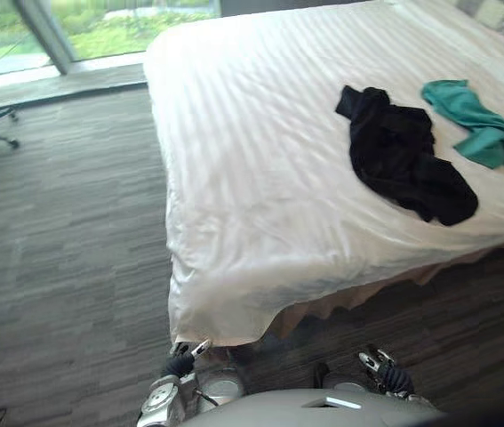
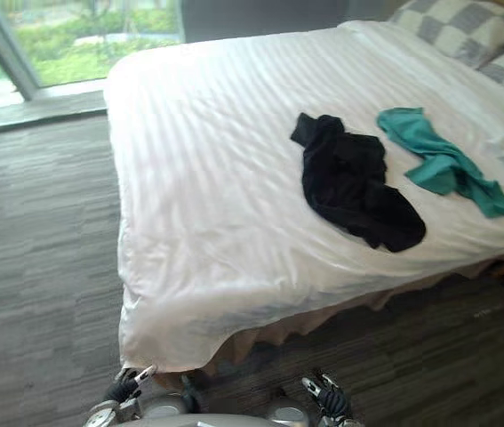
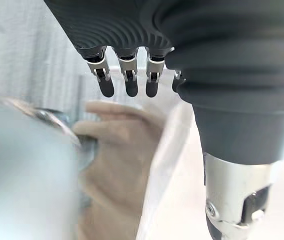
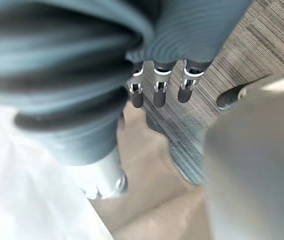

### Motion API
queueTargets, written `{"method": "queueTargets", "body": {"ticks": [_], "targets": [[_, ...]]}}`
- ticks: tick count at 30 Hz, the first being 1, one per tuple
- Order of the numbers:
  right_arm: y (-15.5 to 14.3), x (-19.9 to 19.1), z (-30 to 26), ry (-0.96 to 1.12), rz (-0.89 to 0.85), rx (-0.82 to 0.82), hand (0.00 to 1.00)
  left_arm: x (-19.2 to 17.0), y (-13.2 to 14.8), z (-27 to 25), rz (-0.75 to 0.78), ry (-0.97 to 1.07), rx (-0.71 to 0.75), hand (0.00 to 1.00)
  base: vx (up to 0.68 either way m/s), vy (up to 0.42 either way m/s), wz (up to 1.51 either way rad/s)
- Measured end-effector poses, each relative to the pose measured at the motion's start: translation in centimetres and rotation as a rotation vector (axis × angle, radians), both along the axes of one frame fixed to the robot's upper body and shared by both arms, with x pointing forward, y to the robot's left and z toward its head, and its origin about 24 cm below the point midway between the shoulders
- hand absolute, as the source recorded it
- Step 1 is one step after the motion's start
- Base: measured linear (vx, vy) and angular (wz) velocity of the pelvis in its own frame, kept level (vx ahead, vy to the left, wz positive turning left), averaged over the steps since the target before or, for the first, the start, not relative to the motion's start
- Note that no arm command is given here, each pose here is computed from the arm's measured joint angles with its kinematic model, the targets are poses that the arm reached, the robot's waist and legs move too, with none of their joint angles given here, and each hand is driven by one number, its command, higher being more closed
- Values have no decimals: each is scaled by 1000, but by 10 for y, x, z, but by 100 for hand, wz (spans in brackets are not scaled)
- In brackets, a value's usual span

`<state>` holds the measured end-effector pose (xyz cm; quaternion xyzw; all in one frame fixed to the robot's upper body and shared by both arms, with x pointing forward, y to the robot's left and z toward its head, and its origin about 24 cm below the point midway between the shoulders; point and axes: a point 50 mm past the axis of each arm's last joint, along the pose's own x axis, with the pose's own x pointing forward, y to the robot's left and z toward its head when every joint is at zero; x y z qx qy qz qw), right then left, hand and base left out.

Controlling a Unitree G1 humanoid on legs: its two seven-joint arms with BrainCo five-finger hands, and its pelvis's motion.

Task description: Tidy the bed and pick cloth on bed and put in laundry

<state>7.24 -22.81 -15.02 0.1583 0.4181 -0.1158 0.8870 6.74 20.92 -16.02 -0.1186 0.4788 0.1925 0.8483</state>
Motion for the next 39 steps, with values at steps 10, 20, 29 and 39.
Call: {"method": "queueTargets", "body": {"ticks": [10,20,29,39], "targets": [[30,-11,-1,-44,-78,42,0,25,-6,1,-22,-20,-45,0,-129,110,-70],[22,-7,2,-50,-83,-19,0,4,1,-3,-24,76,-40,0,-42,-29,-70],[25,-17,-5,55,-53,-14,0,0,9,-3,-83,104,-13,0,40,13,-74],[24,0,-4,40,50,-31,0,23,-13,-1,-182,36,-32,0,53,19,-46]]}}
